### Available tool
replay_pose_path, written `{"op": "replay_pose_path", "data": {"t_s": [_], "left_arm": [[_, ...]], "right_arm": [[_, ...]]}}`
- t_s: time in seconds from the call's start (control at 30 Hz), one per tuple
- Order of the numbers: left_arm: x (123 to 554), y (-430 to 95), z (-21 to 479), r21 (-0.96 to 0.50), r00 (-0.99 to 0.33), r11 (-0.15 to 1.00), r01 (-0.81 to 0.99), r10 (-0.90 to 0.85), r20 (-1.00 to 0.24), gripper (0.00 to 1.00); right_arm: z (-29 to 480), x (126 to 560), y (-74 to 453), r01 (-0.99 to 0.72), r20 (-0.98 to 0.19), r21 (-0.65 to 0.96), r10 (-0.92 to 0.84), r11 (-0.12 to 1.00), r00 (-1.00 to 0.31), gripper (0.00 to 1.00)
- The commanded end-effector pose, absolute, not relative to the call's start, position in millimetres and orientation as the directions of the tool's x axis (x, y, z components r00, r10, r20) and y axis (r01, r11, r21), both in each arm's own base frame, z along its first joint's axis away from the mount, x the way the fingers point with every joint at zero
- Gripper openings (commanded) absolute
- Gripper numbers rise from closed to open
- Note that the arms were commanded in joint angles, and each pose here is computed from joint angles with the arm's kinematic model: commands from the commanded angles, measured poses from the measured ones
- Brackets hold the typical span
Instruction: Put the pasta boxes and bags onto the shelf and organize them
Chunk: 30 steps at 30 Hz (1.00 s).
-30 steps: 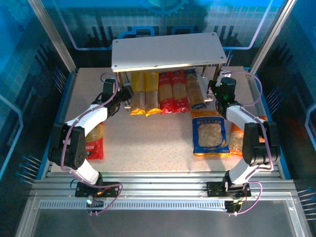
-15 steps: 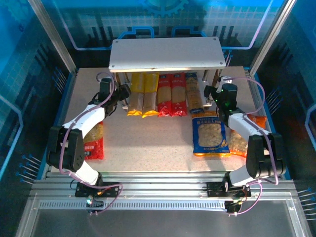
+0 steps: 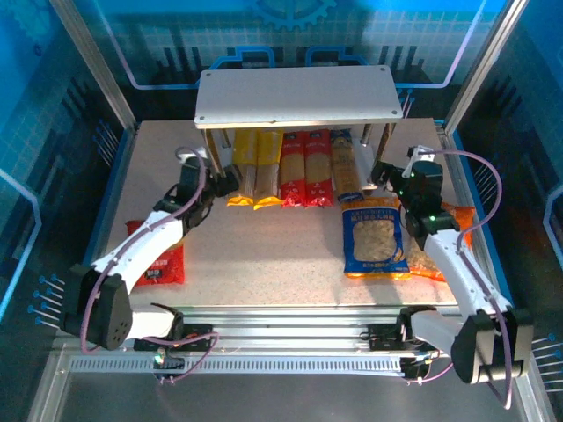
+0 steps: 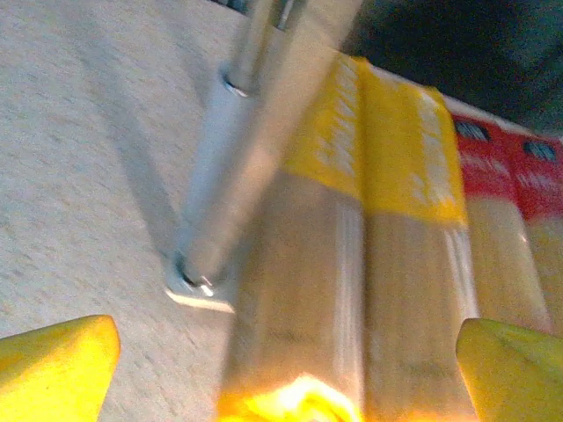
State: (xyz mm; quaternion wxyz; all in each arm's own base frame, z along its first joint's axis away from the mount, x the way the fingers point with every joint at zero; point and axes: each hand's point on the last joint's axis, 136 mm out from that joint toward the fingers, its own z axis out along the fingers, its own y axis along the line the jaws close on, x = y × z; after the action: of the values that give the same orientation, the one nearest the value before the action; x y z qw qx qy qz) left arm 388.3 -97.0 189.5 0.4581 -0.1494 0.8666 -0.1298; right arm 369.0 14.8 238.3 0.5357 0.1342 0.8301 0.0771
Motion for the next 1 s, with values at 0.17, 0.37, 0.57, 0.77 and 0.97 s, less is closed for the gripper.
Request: {"op": "replay_pose_path", "data": {"t_s": [0.17, 0.37, 0.57, 0.77, 0.97], "left_arm": [[334.5, -162.6, 181.6, -0.338, -0.627, 0.941, 0.002, -0.262, -0.733, 0.99], [327.5, -192.6, 182.7, -0.381, -0.654, 0.920, 0.097, -0.229, -0.721, 0.99], [318.9, -191.0, 184.4, -0.390, -0.652, 0.914, 0.116, -0.226, -0.724, 0.99], [311.6, -181.9, 193.9, -0.390, -0.629, 0.914, 0.112, -0.238, -0.740, 0.99], [308.6, -175.0, 204.6, -0.380, -0.606, 0.918, 0.111, -0.241, -0.758, 0.99]], "right_arm": [[203.7, 301.1, -31.8, 0.399, -0.710, 0.107, 0.351, 0.911, -0.610, 0.91], [186.9, 283.5, -52.3, 0.452, -0.607, 0.007, 0.363, 0.892, -0.707, 0.92], [144.4, 273.9, -23.8, 0.394, -0.439, 0.088, 0.391, 0.915, -0.809, 0.90], [111.3, 275.4, 0.6, 0.360, -0.335, 0.154, 0.391, 0.920, -0.857, 0.82], [85.1, 276.5, -2.0, 0.371, -0.275, 0.093, 0.382, 0.924, -0.882, 0.74]]}}
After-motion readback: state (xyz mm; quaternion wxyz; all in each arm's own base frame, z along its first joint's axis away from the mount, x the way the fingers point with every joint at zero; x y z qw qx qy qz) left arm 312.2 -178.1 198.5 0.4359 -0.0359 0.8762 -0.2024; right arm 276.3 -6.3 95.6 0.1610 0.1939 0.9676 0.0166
